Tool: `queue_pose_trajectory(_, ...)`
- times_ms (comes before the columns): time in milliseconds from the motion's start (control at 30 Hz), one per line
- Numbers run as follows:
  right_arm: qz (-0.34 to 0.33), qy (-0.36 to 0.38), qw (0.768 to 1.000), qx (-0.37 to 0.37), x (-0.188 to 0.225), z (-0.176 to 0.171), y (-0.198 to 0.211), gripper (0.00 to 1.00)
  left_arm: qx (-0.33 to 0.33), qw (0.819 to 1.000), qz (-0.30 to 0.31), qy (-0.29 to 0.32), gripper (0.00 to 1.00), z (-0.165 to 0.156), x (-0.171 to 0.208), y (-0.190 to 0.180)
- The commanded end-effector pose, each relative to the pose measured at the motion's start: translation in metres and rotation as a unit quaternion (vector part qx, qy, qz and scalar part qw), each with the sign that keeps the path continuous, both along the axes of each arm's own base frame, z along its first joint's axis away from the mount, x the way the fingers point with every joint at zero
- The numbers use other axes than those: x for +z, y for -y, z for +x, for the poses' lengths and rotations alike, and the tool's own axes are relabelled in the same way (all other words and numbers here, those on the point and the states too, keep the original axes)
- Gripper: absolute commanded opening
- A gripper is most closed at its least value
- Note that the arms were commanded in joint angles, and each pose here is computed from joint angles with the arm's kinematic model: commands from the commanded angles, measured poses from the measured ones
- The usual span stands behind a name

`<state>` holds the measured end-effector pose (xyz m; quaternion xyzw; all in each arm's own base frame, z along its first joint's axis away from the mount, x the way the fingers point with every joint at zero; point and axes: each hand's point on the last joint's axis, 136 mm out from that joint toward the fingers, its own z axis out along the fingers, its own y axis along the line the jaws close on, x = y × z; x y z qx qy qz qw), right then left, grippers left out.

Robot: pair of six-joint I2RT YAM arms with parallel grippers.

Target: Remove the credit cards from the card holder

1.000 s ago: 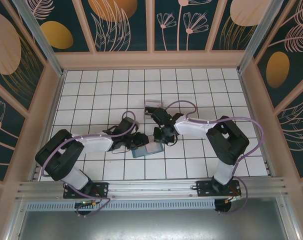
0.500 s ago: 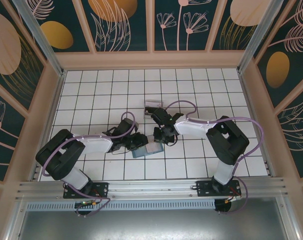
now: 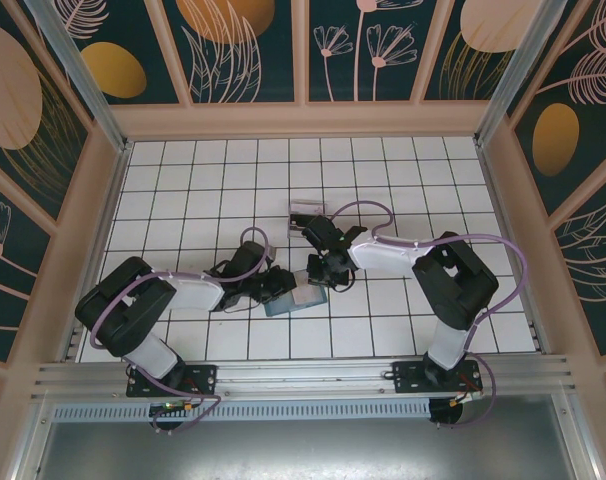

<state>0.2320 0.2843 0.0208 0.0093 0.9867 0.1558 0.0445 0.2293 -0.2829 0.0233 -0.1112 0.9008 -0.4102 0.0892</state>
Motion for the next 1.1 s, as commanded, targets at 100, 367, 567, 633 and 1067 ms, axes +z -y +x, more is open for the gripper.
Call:
queue_pose_trajectory(100, -0.042, -0.033, 0.999, 0.004, -0.025, -0.016, 0.014, 0.17, 0.01, 1.0, 0.001, -0.014, 0.15, -0.006, -0.011, -0.007)
queue_pose_trajectory(367, -0.049, -0.036, 0.998, 0.0, -0.028, -0.017, 0.018, 0.14, 0.017, 1.0, 0.018, -0.014, 0.08, -0.007, -0.012, -0.017)
queue_pose_trajectory(567, -0.05, -0.037, 0.998, -0.003, -0.03, -0.017, 0.02, 0.14, 0.012, 0.999, 0.039, -0.016, 0.08, -0.011, -0.011, -0.023)
queue_pose_trajectory(633, -0.05, -0.037, 0.998, -0.003, -0.03, -0.017, 0.02, 0.13, 0.012, 0.999, 0.05, -0.017, 0.07, -0.012, -0.011, -0.026)
queue_pose_trajectory(1067, -0.044, -0.032, 0.999, -0.003, -0.024, -0.014, 0.016, 0.13, -0.028, 0.992, 0.121, 0.0, 0.06, -0.019, 0.007, -0.044)
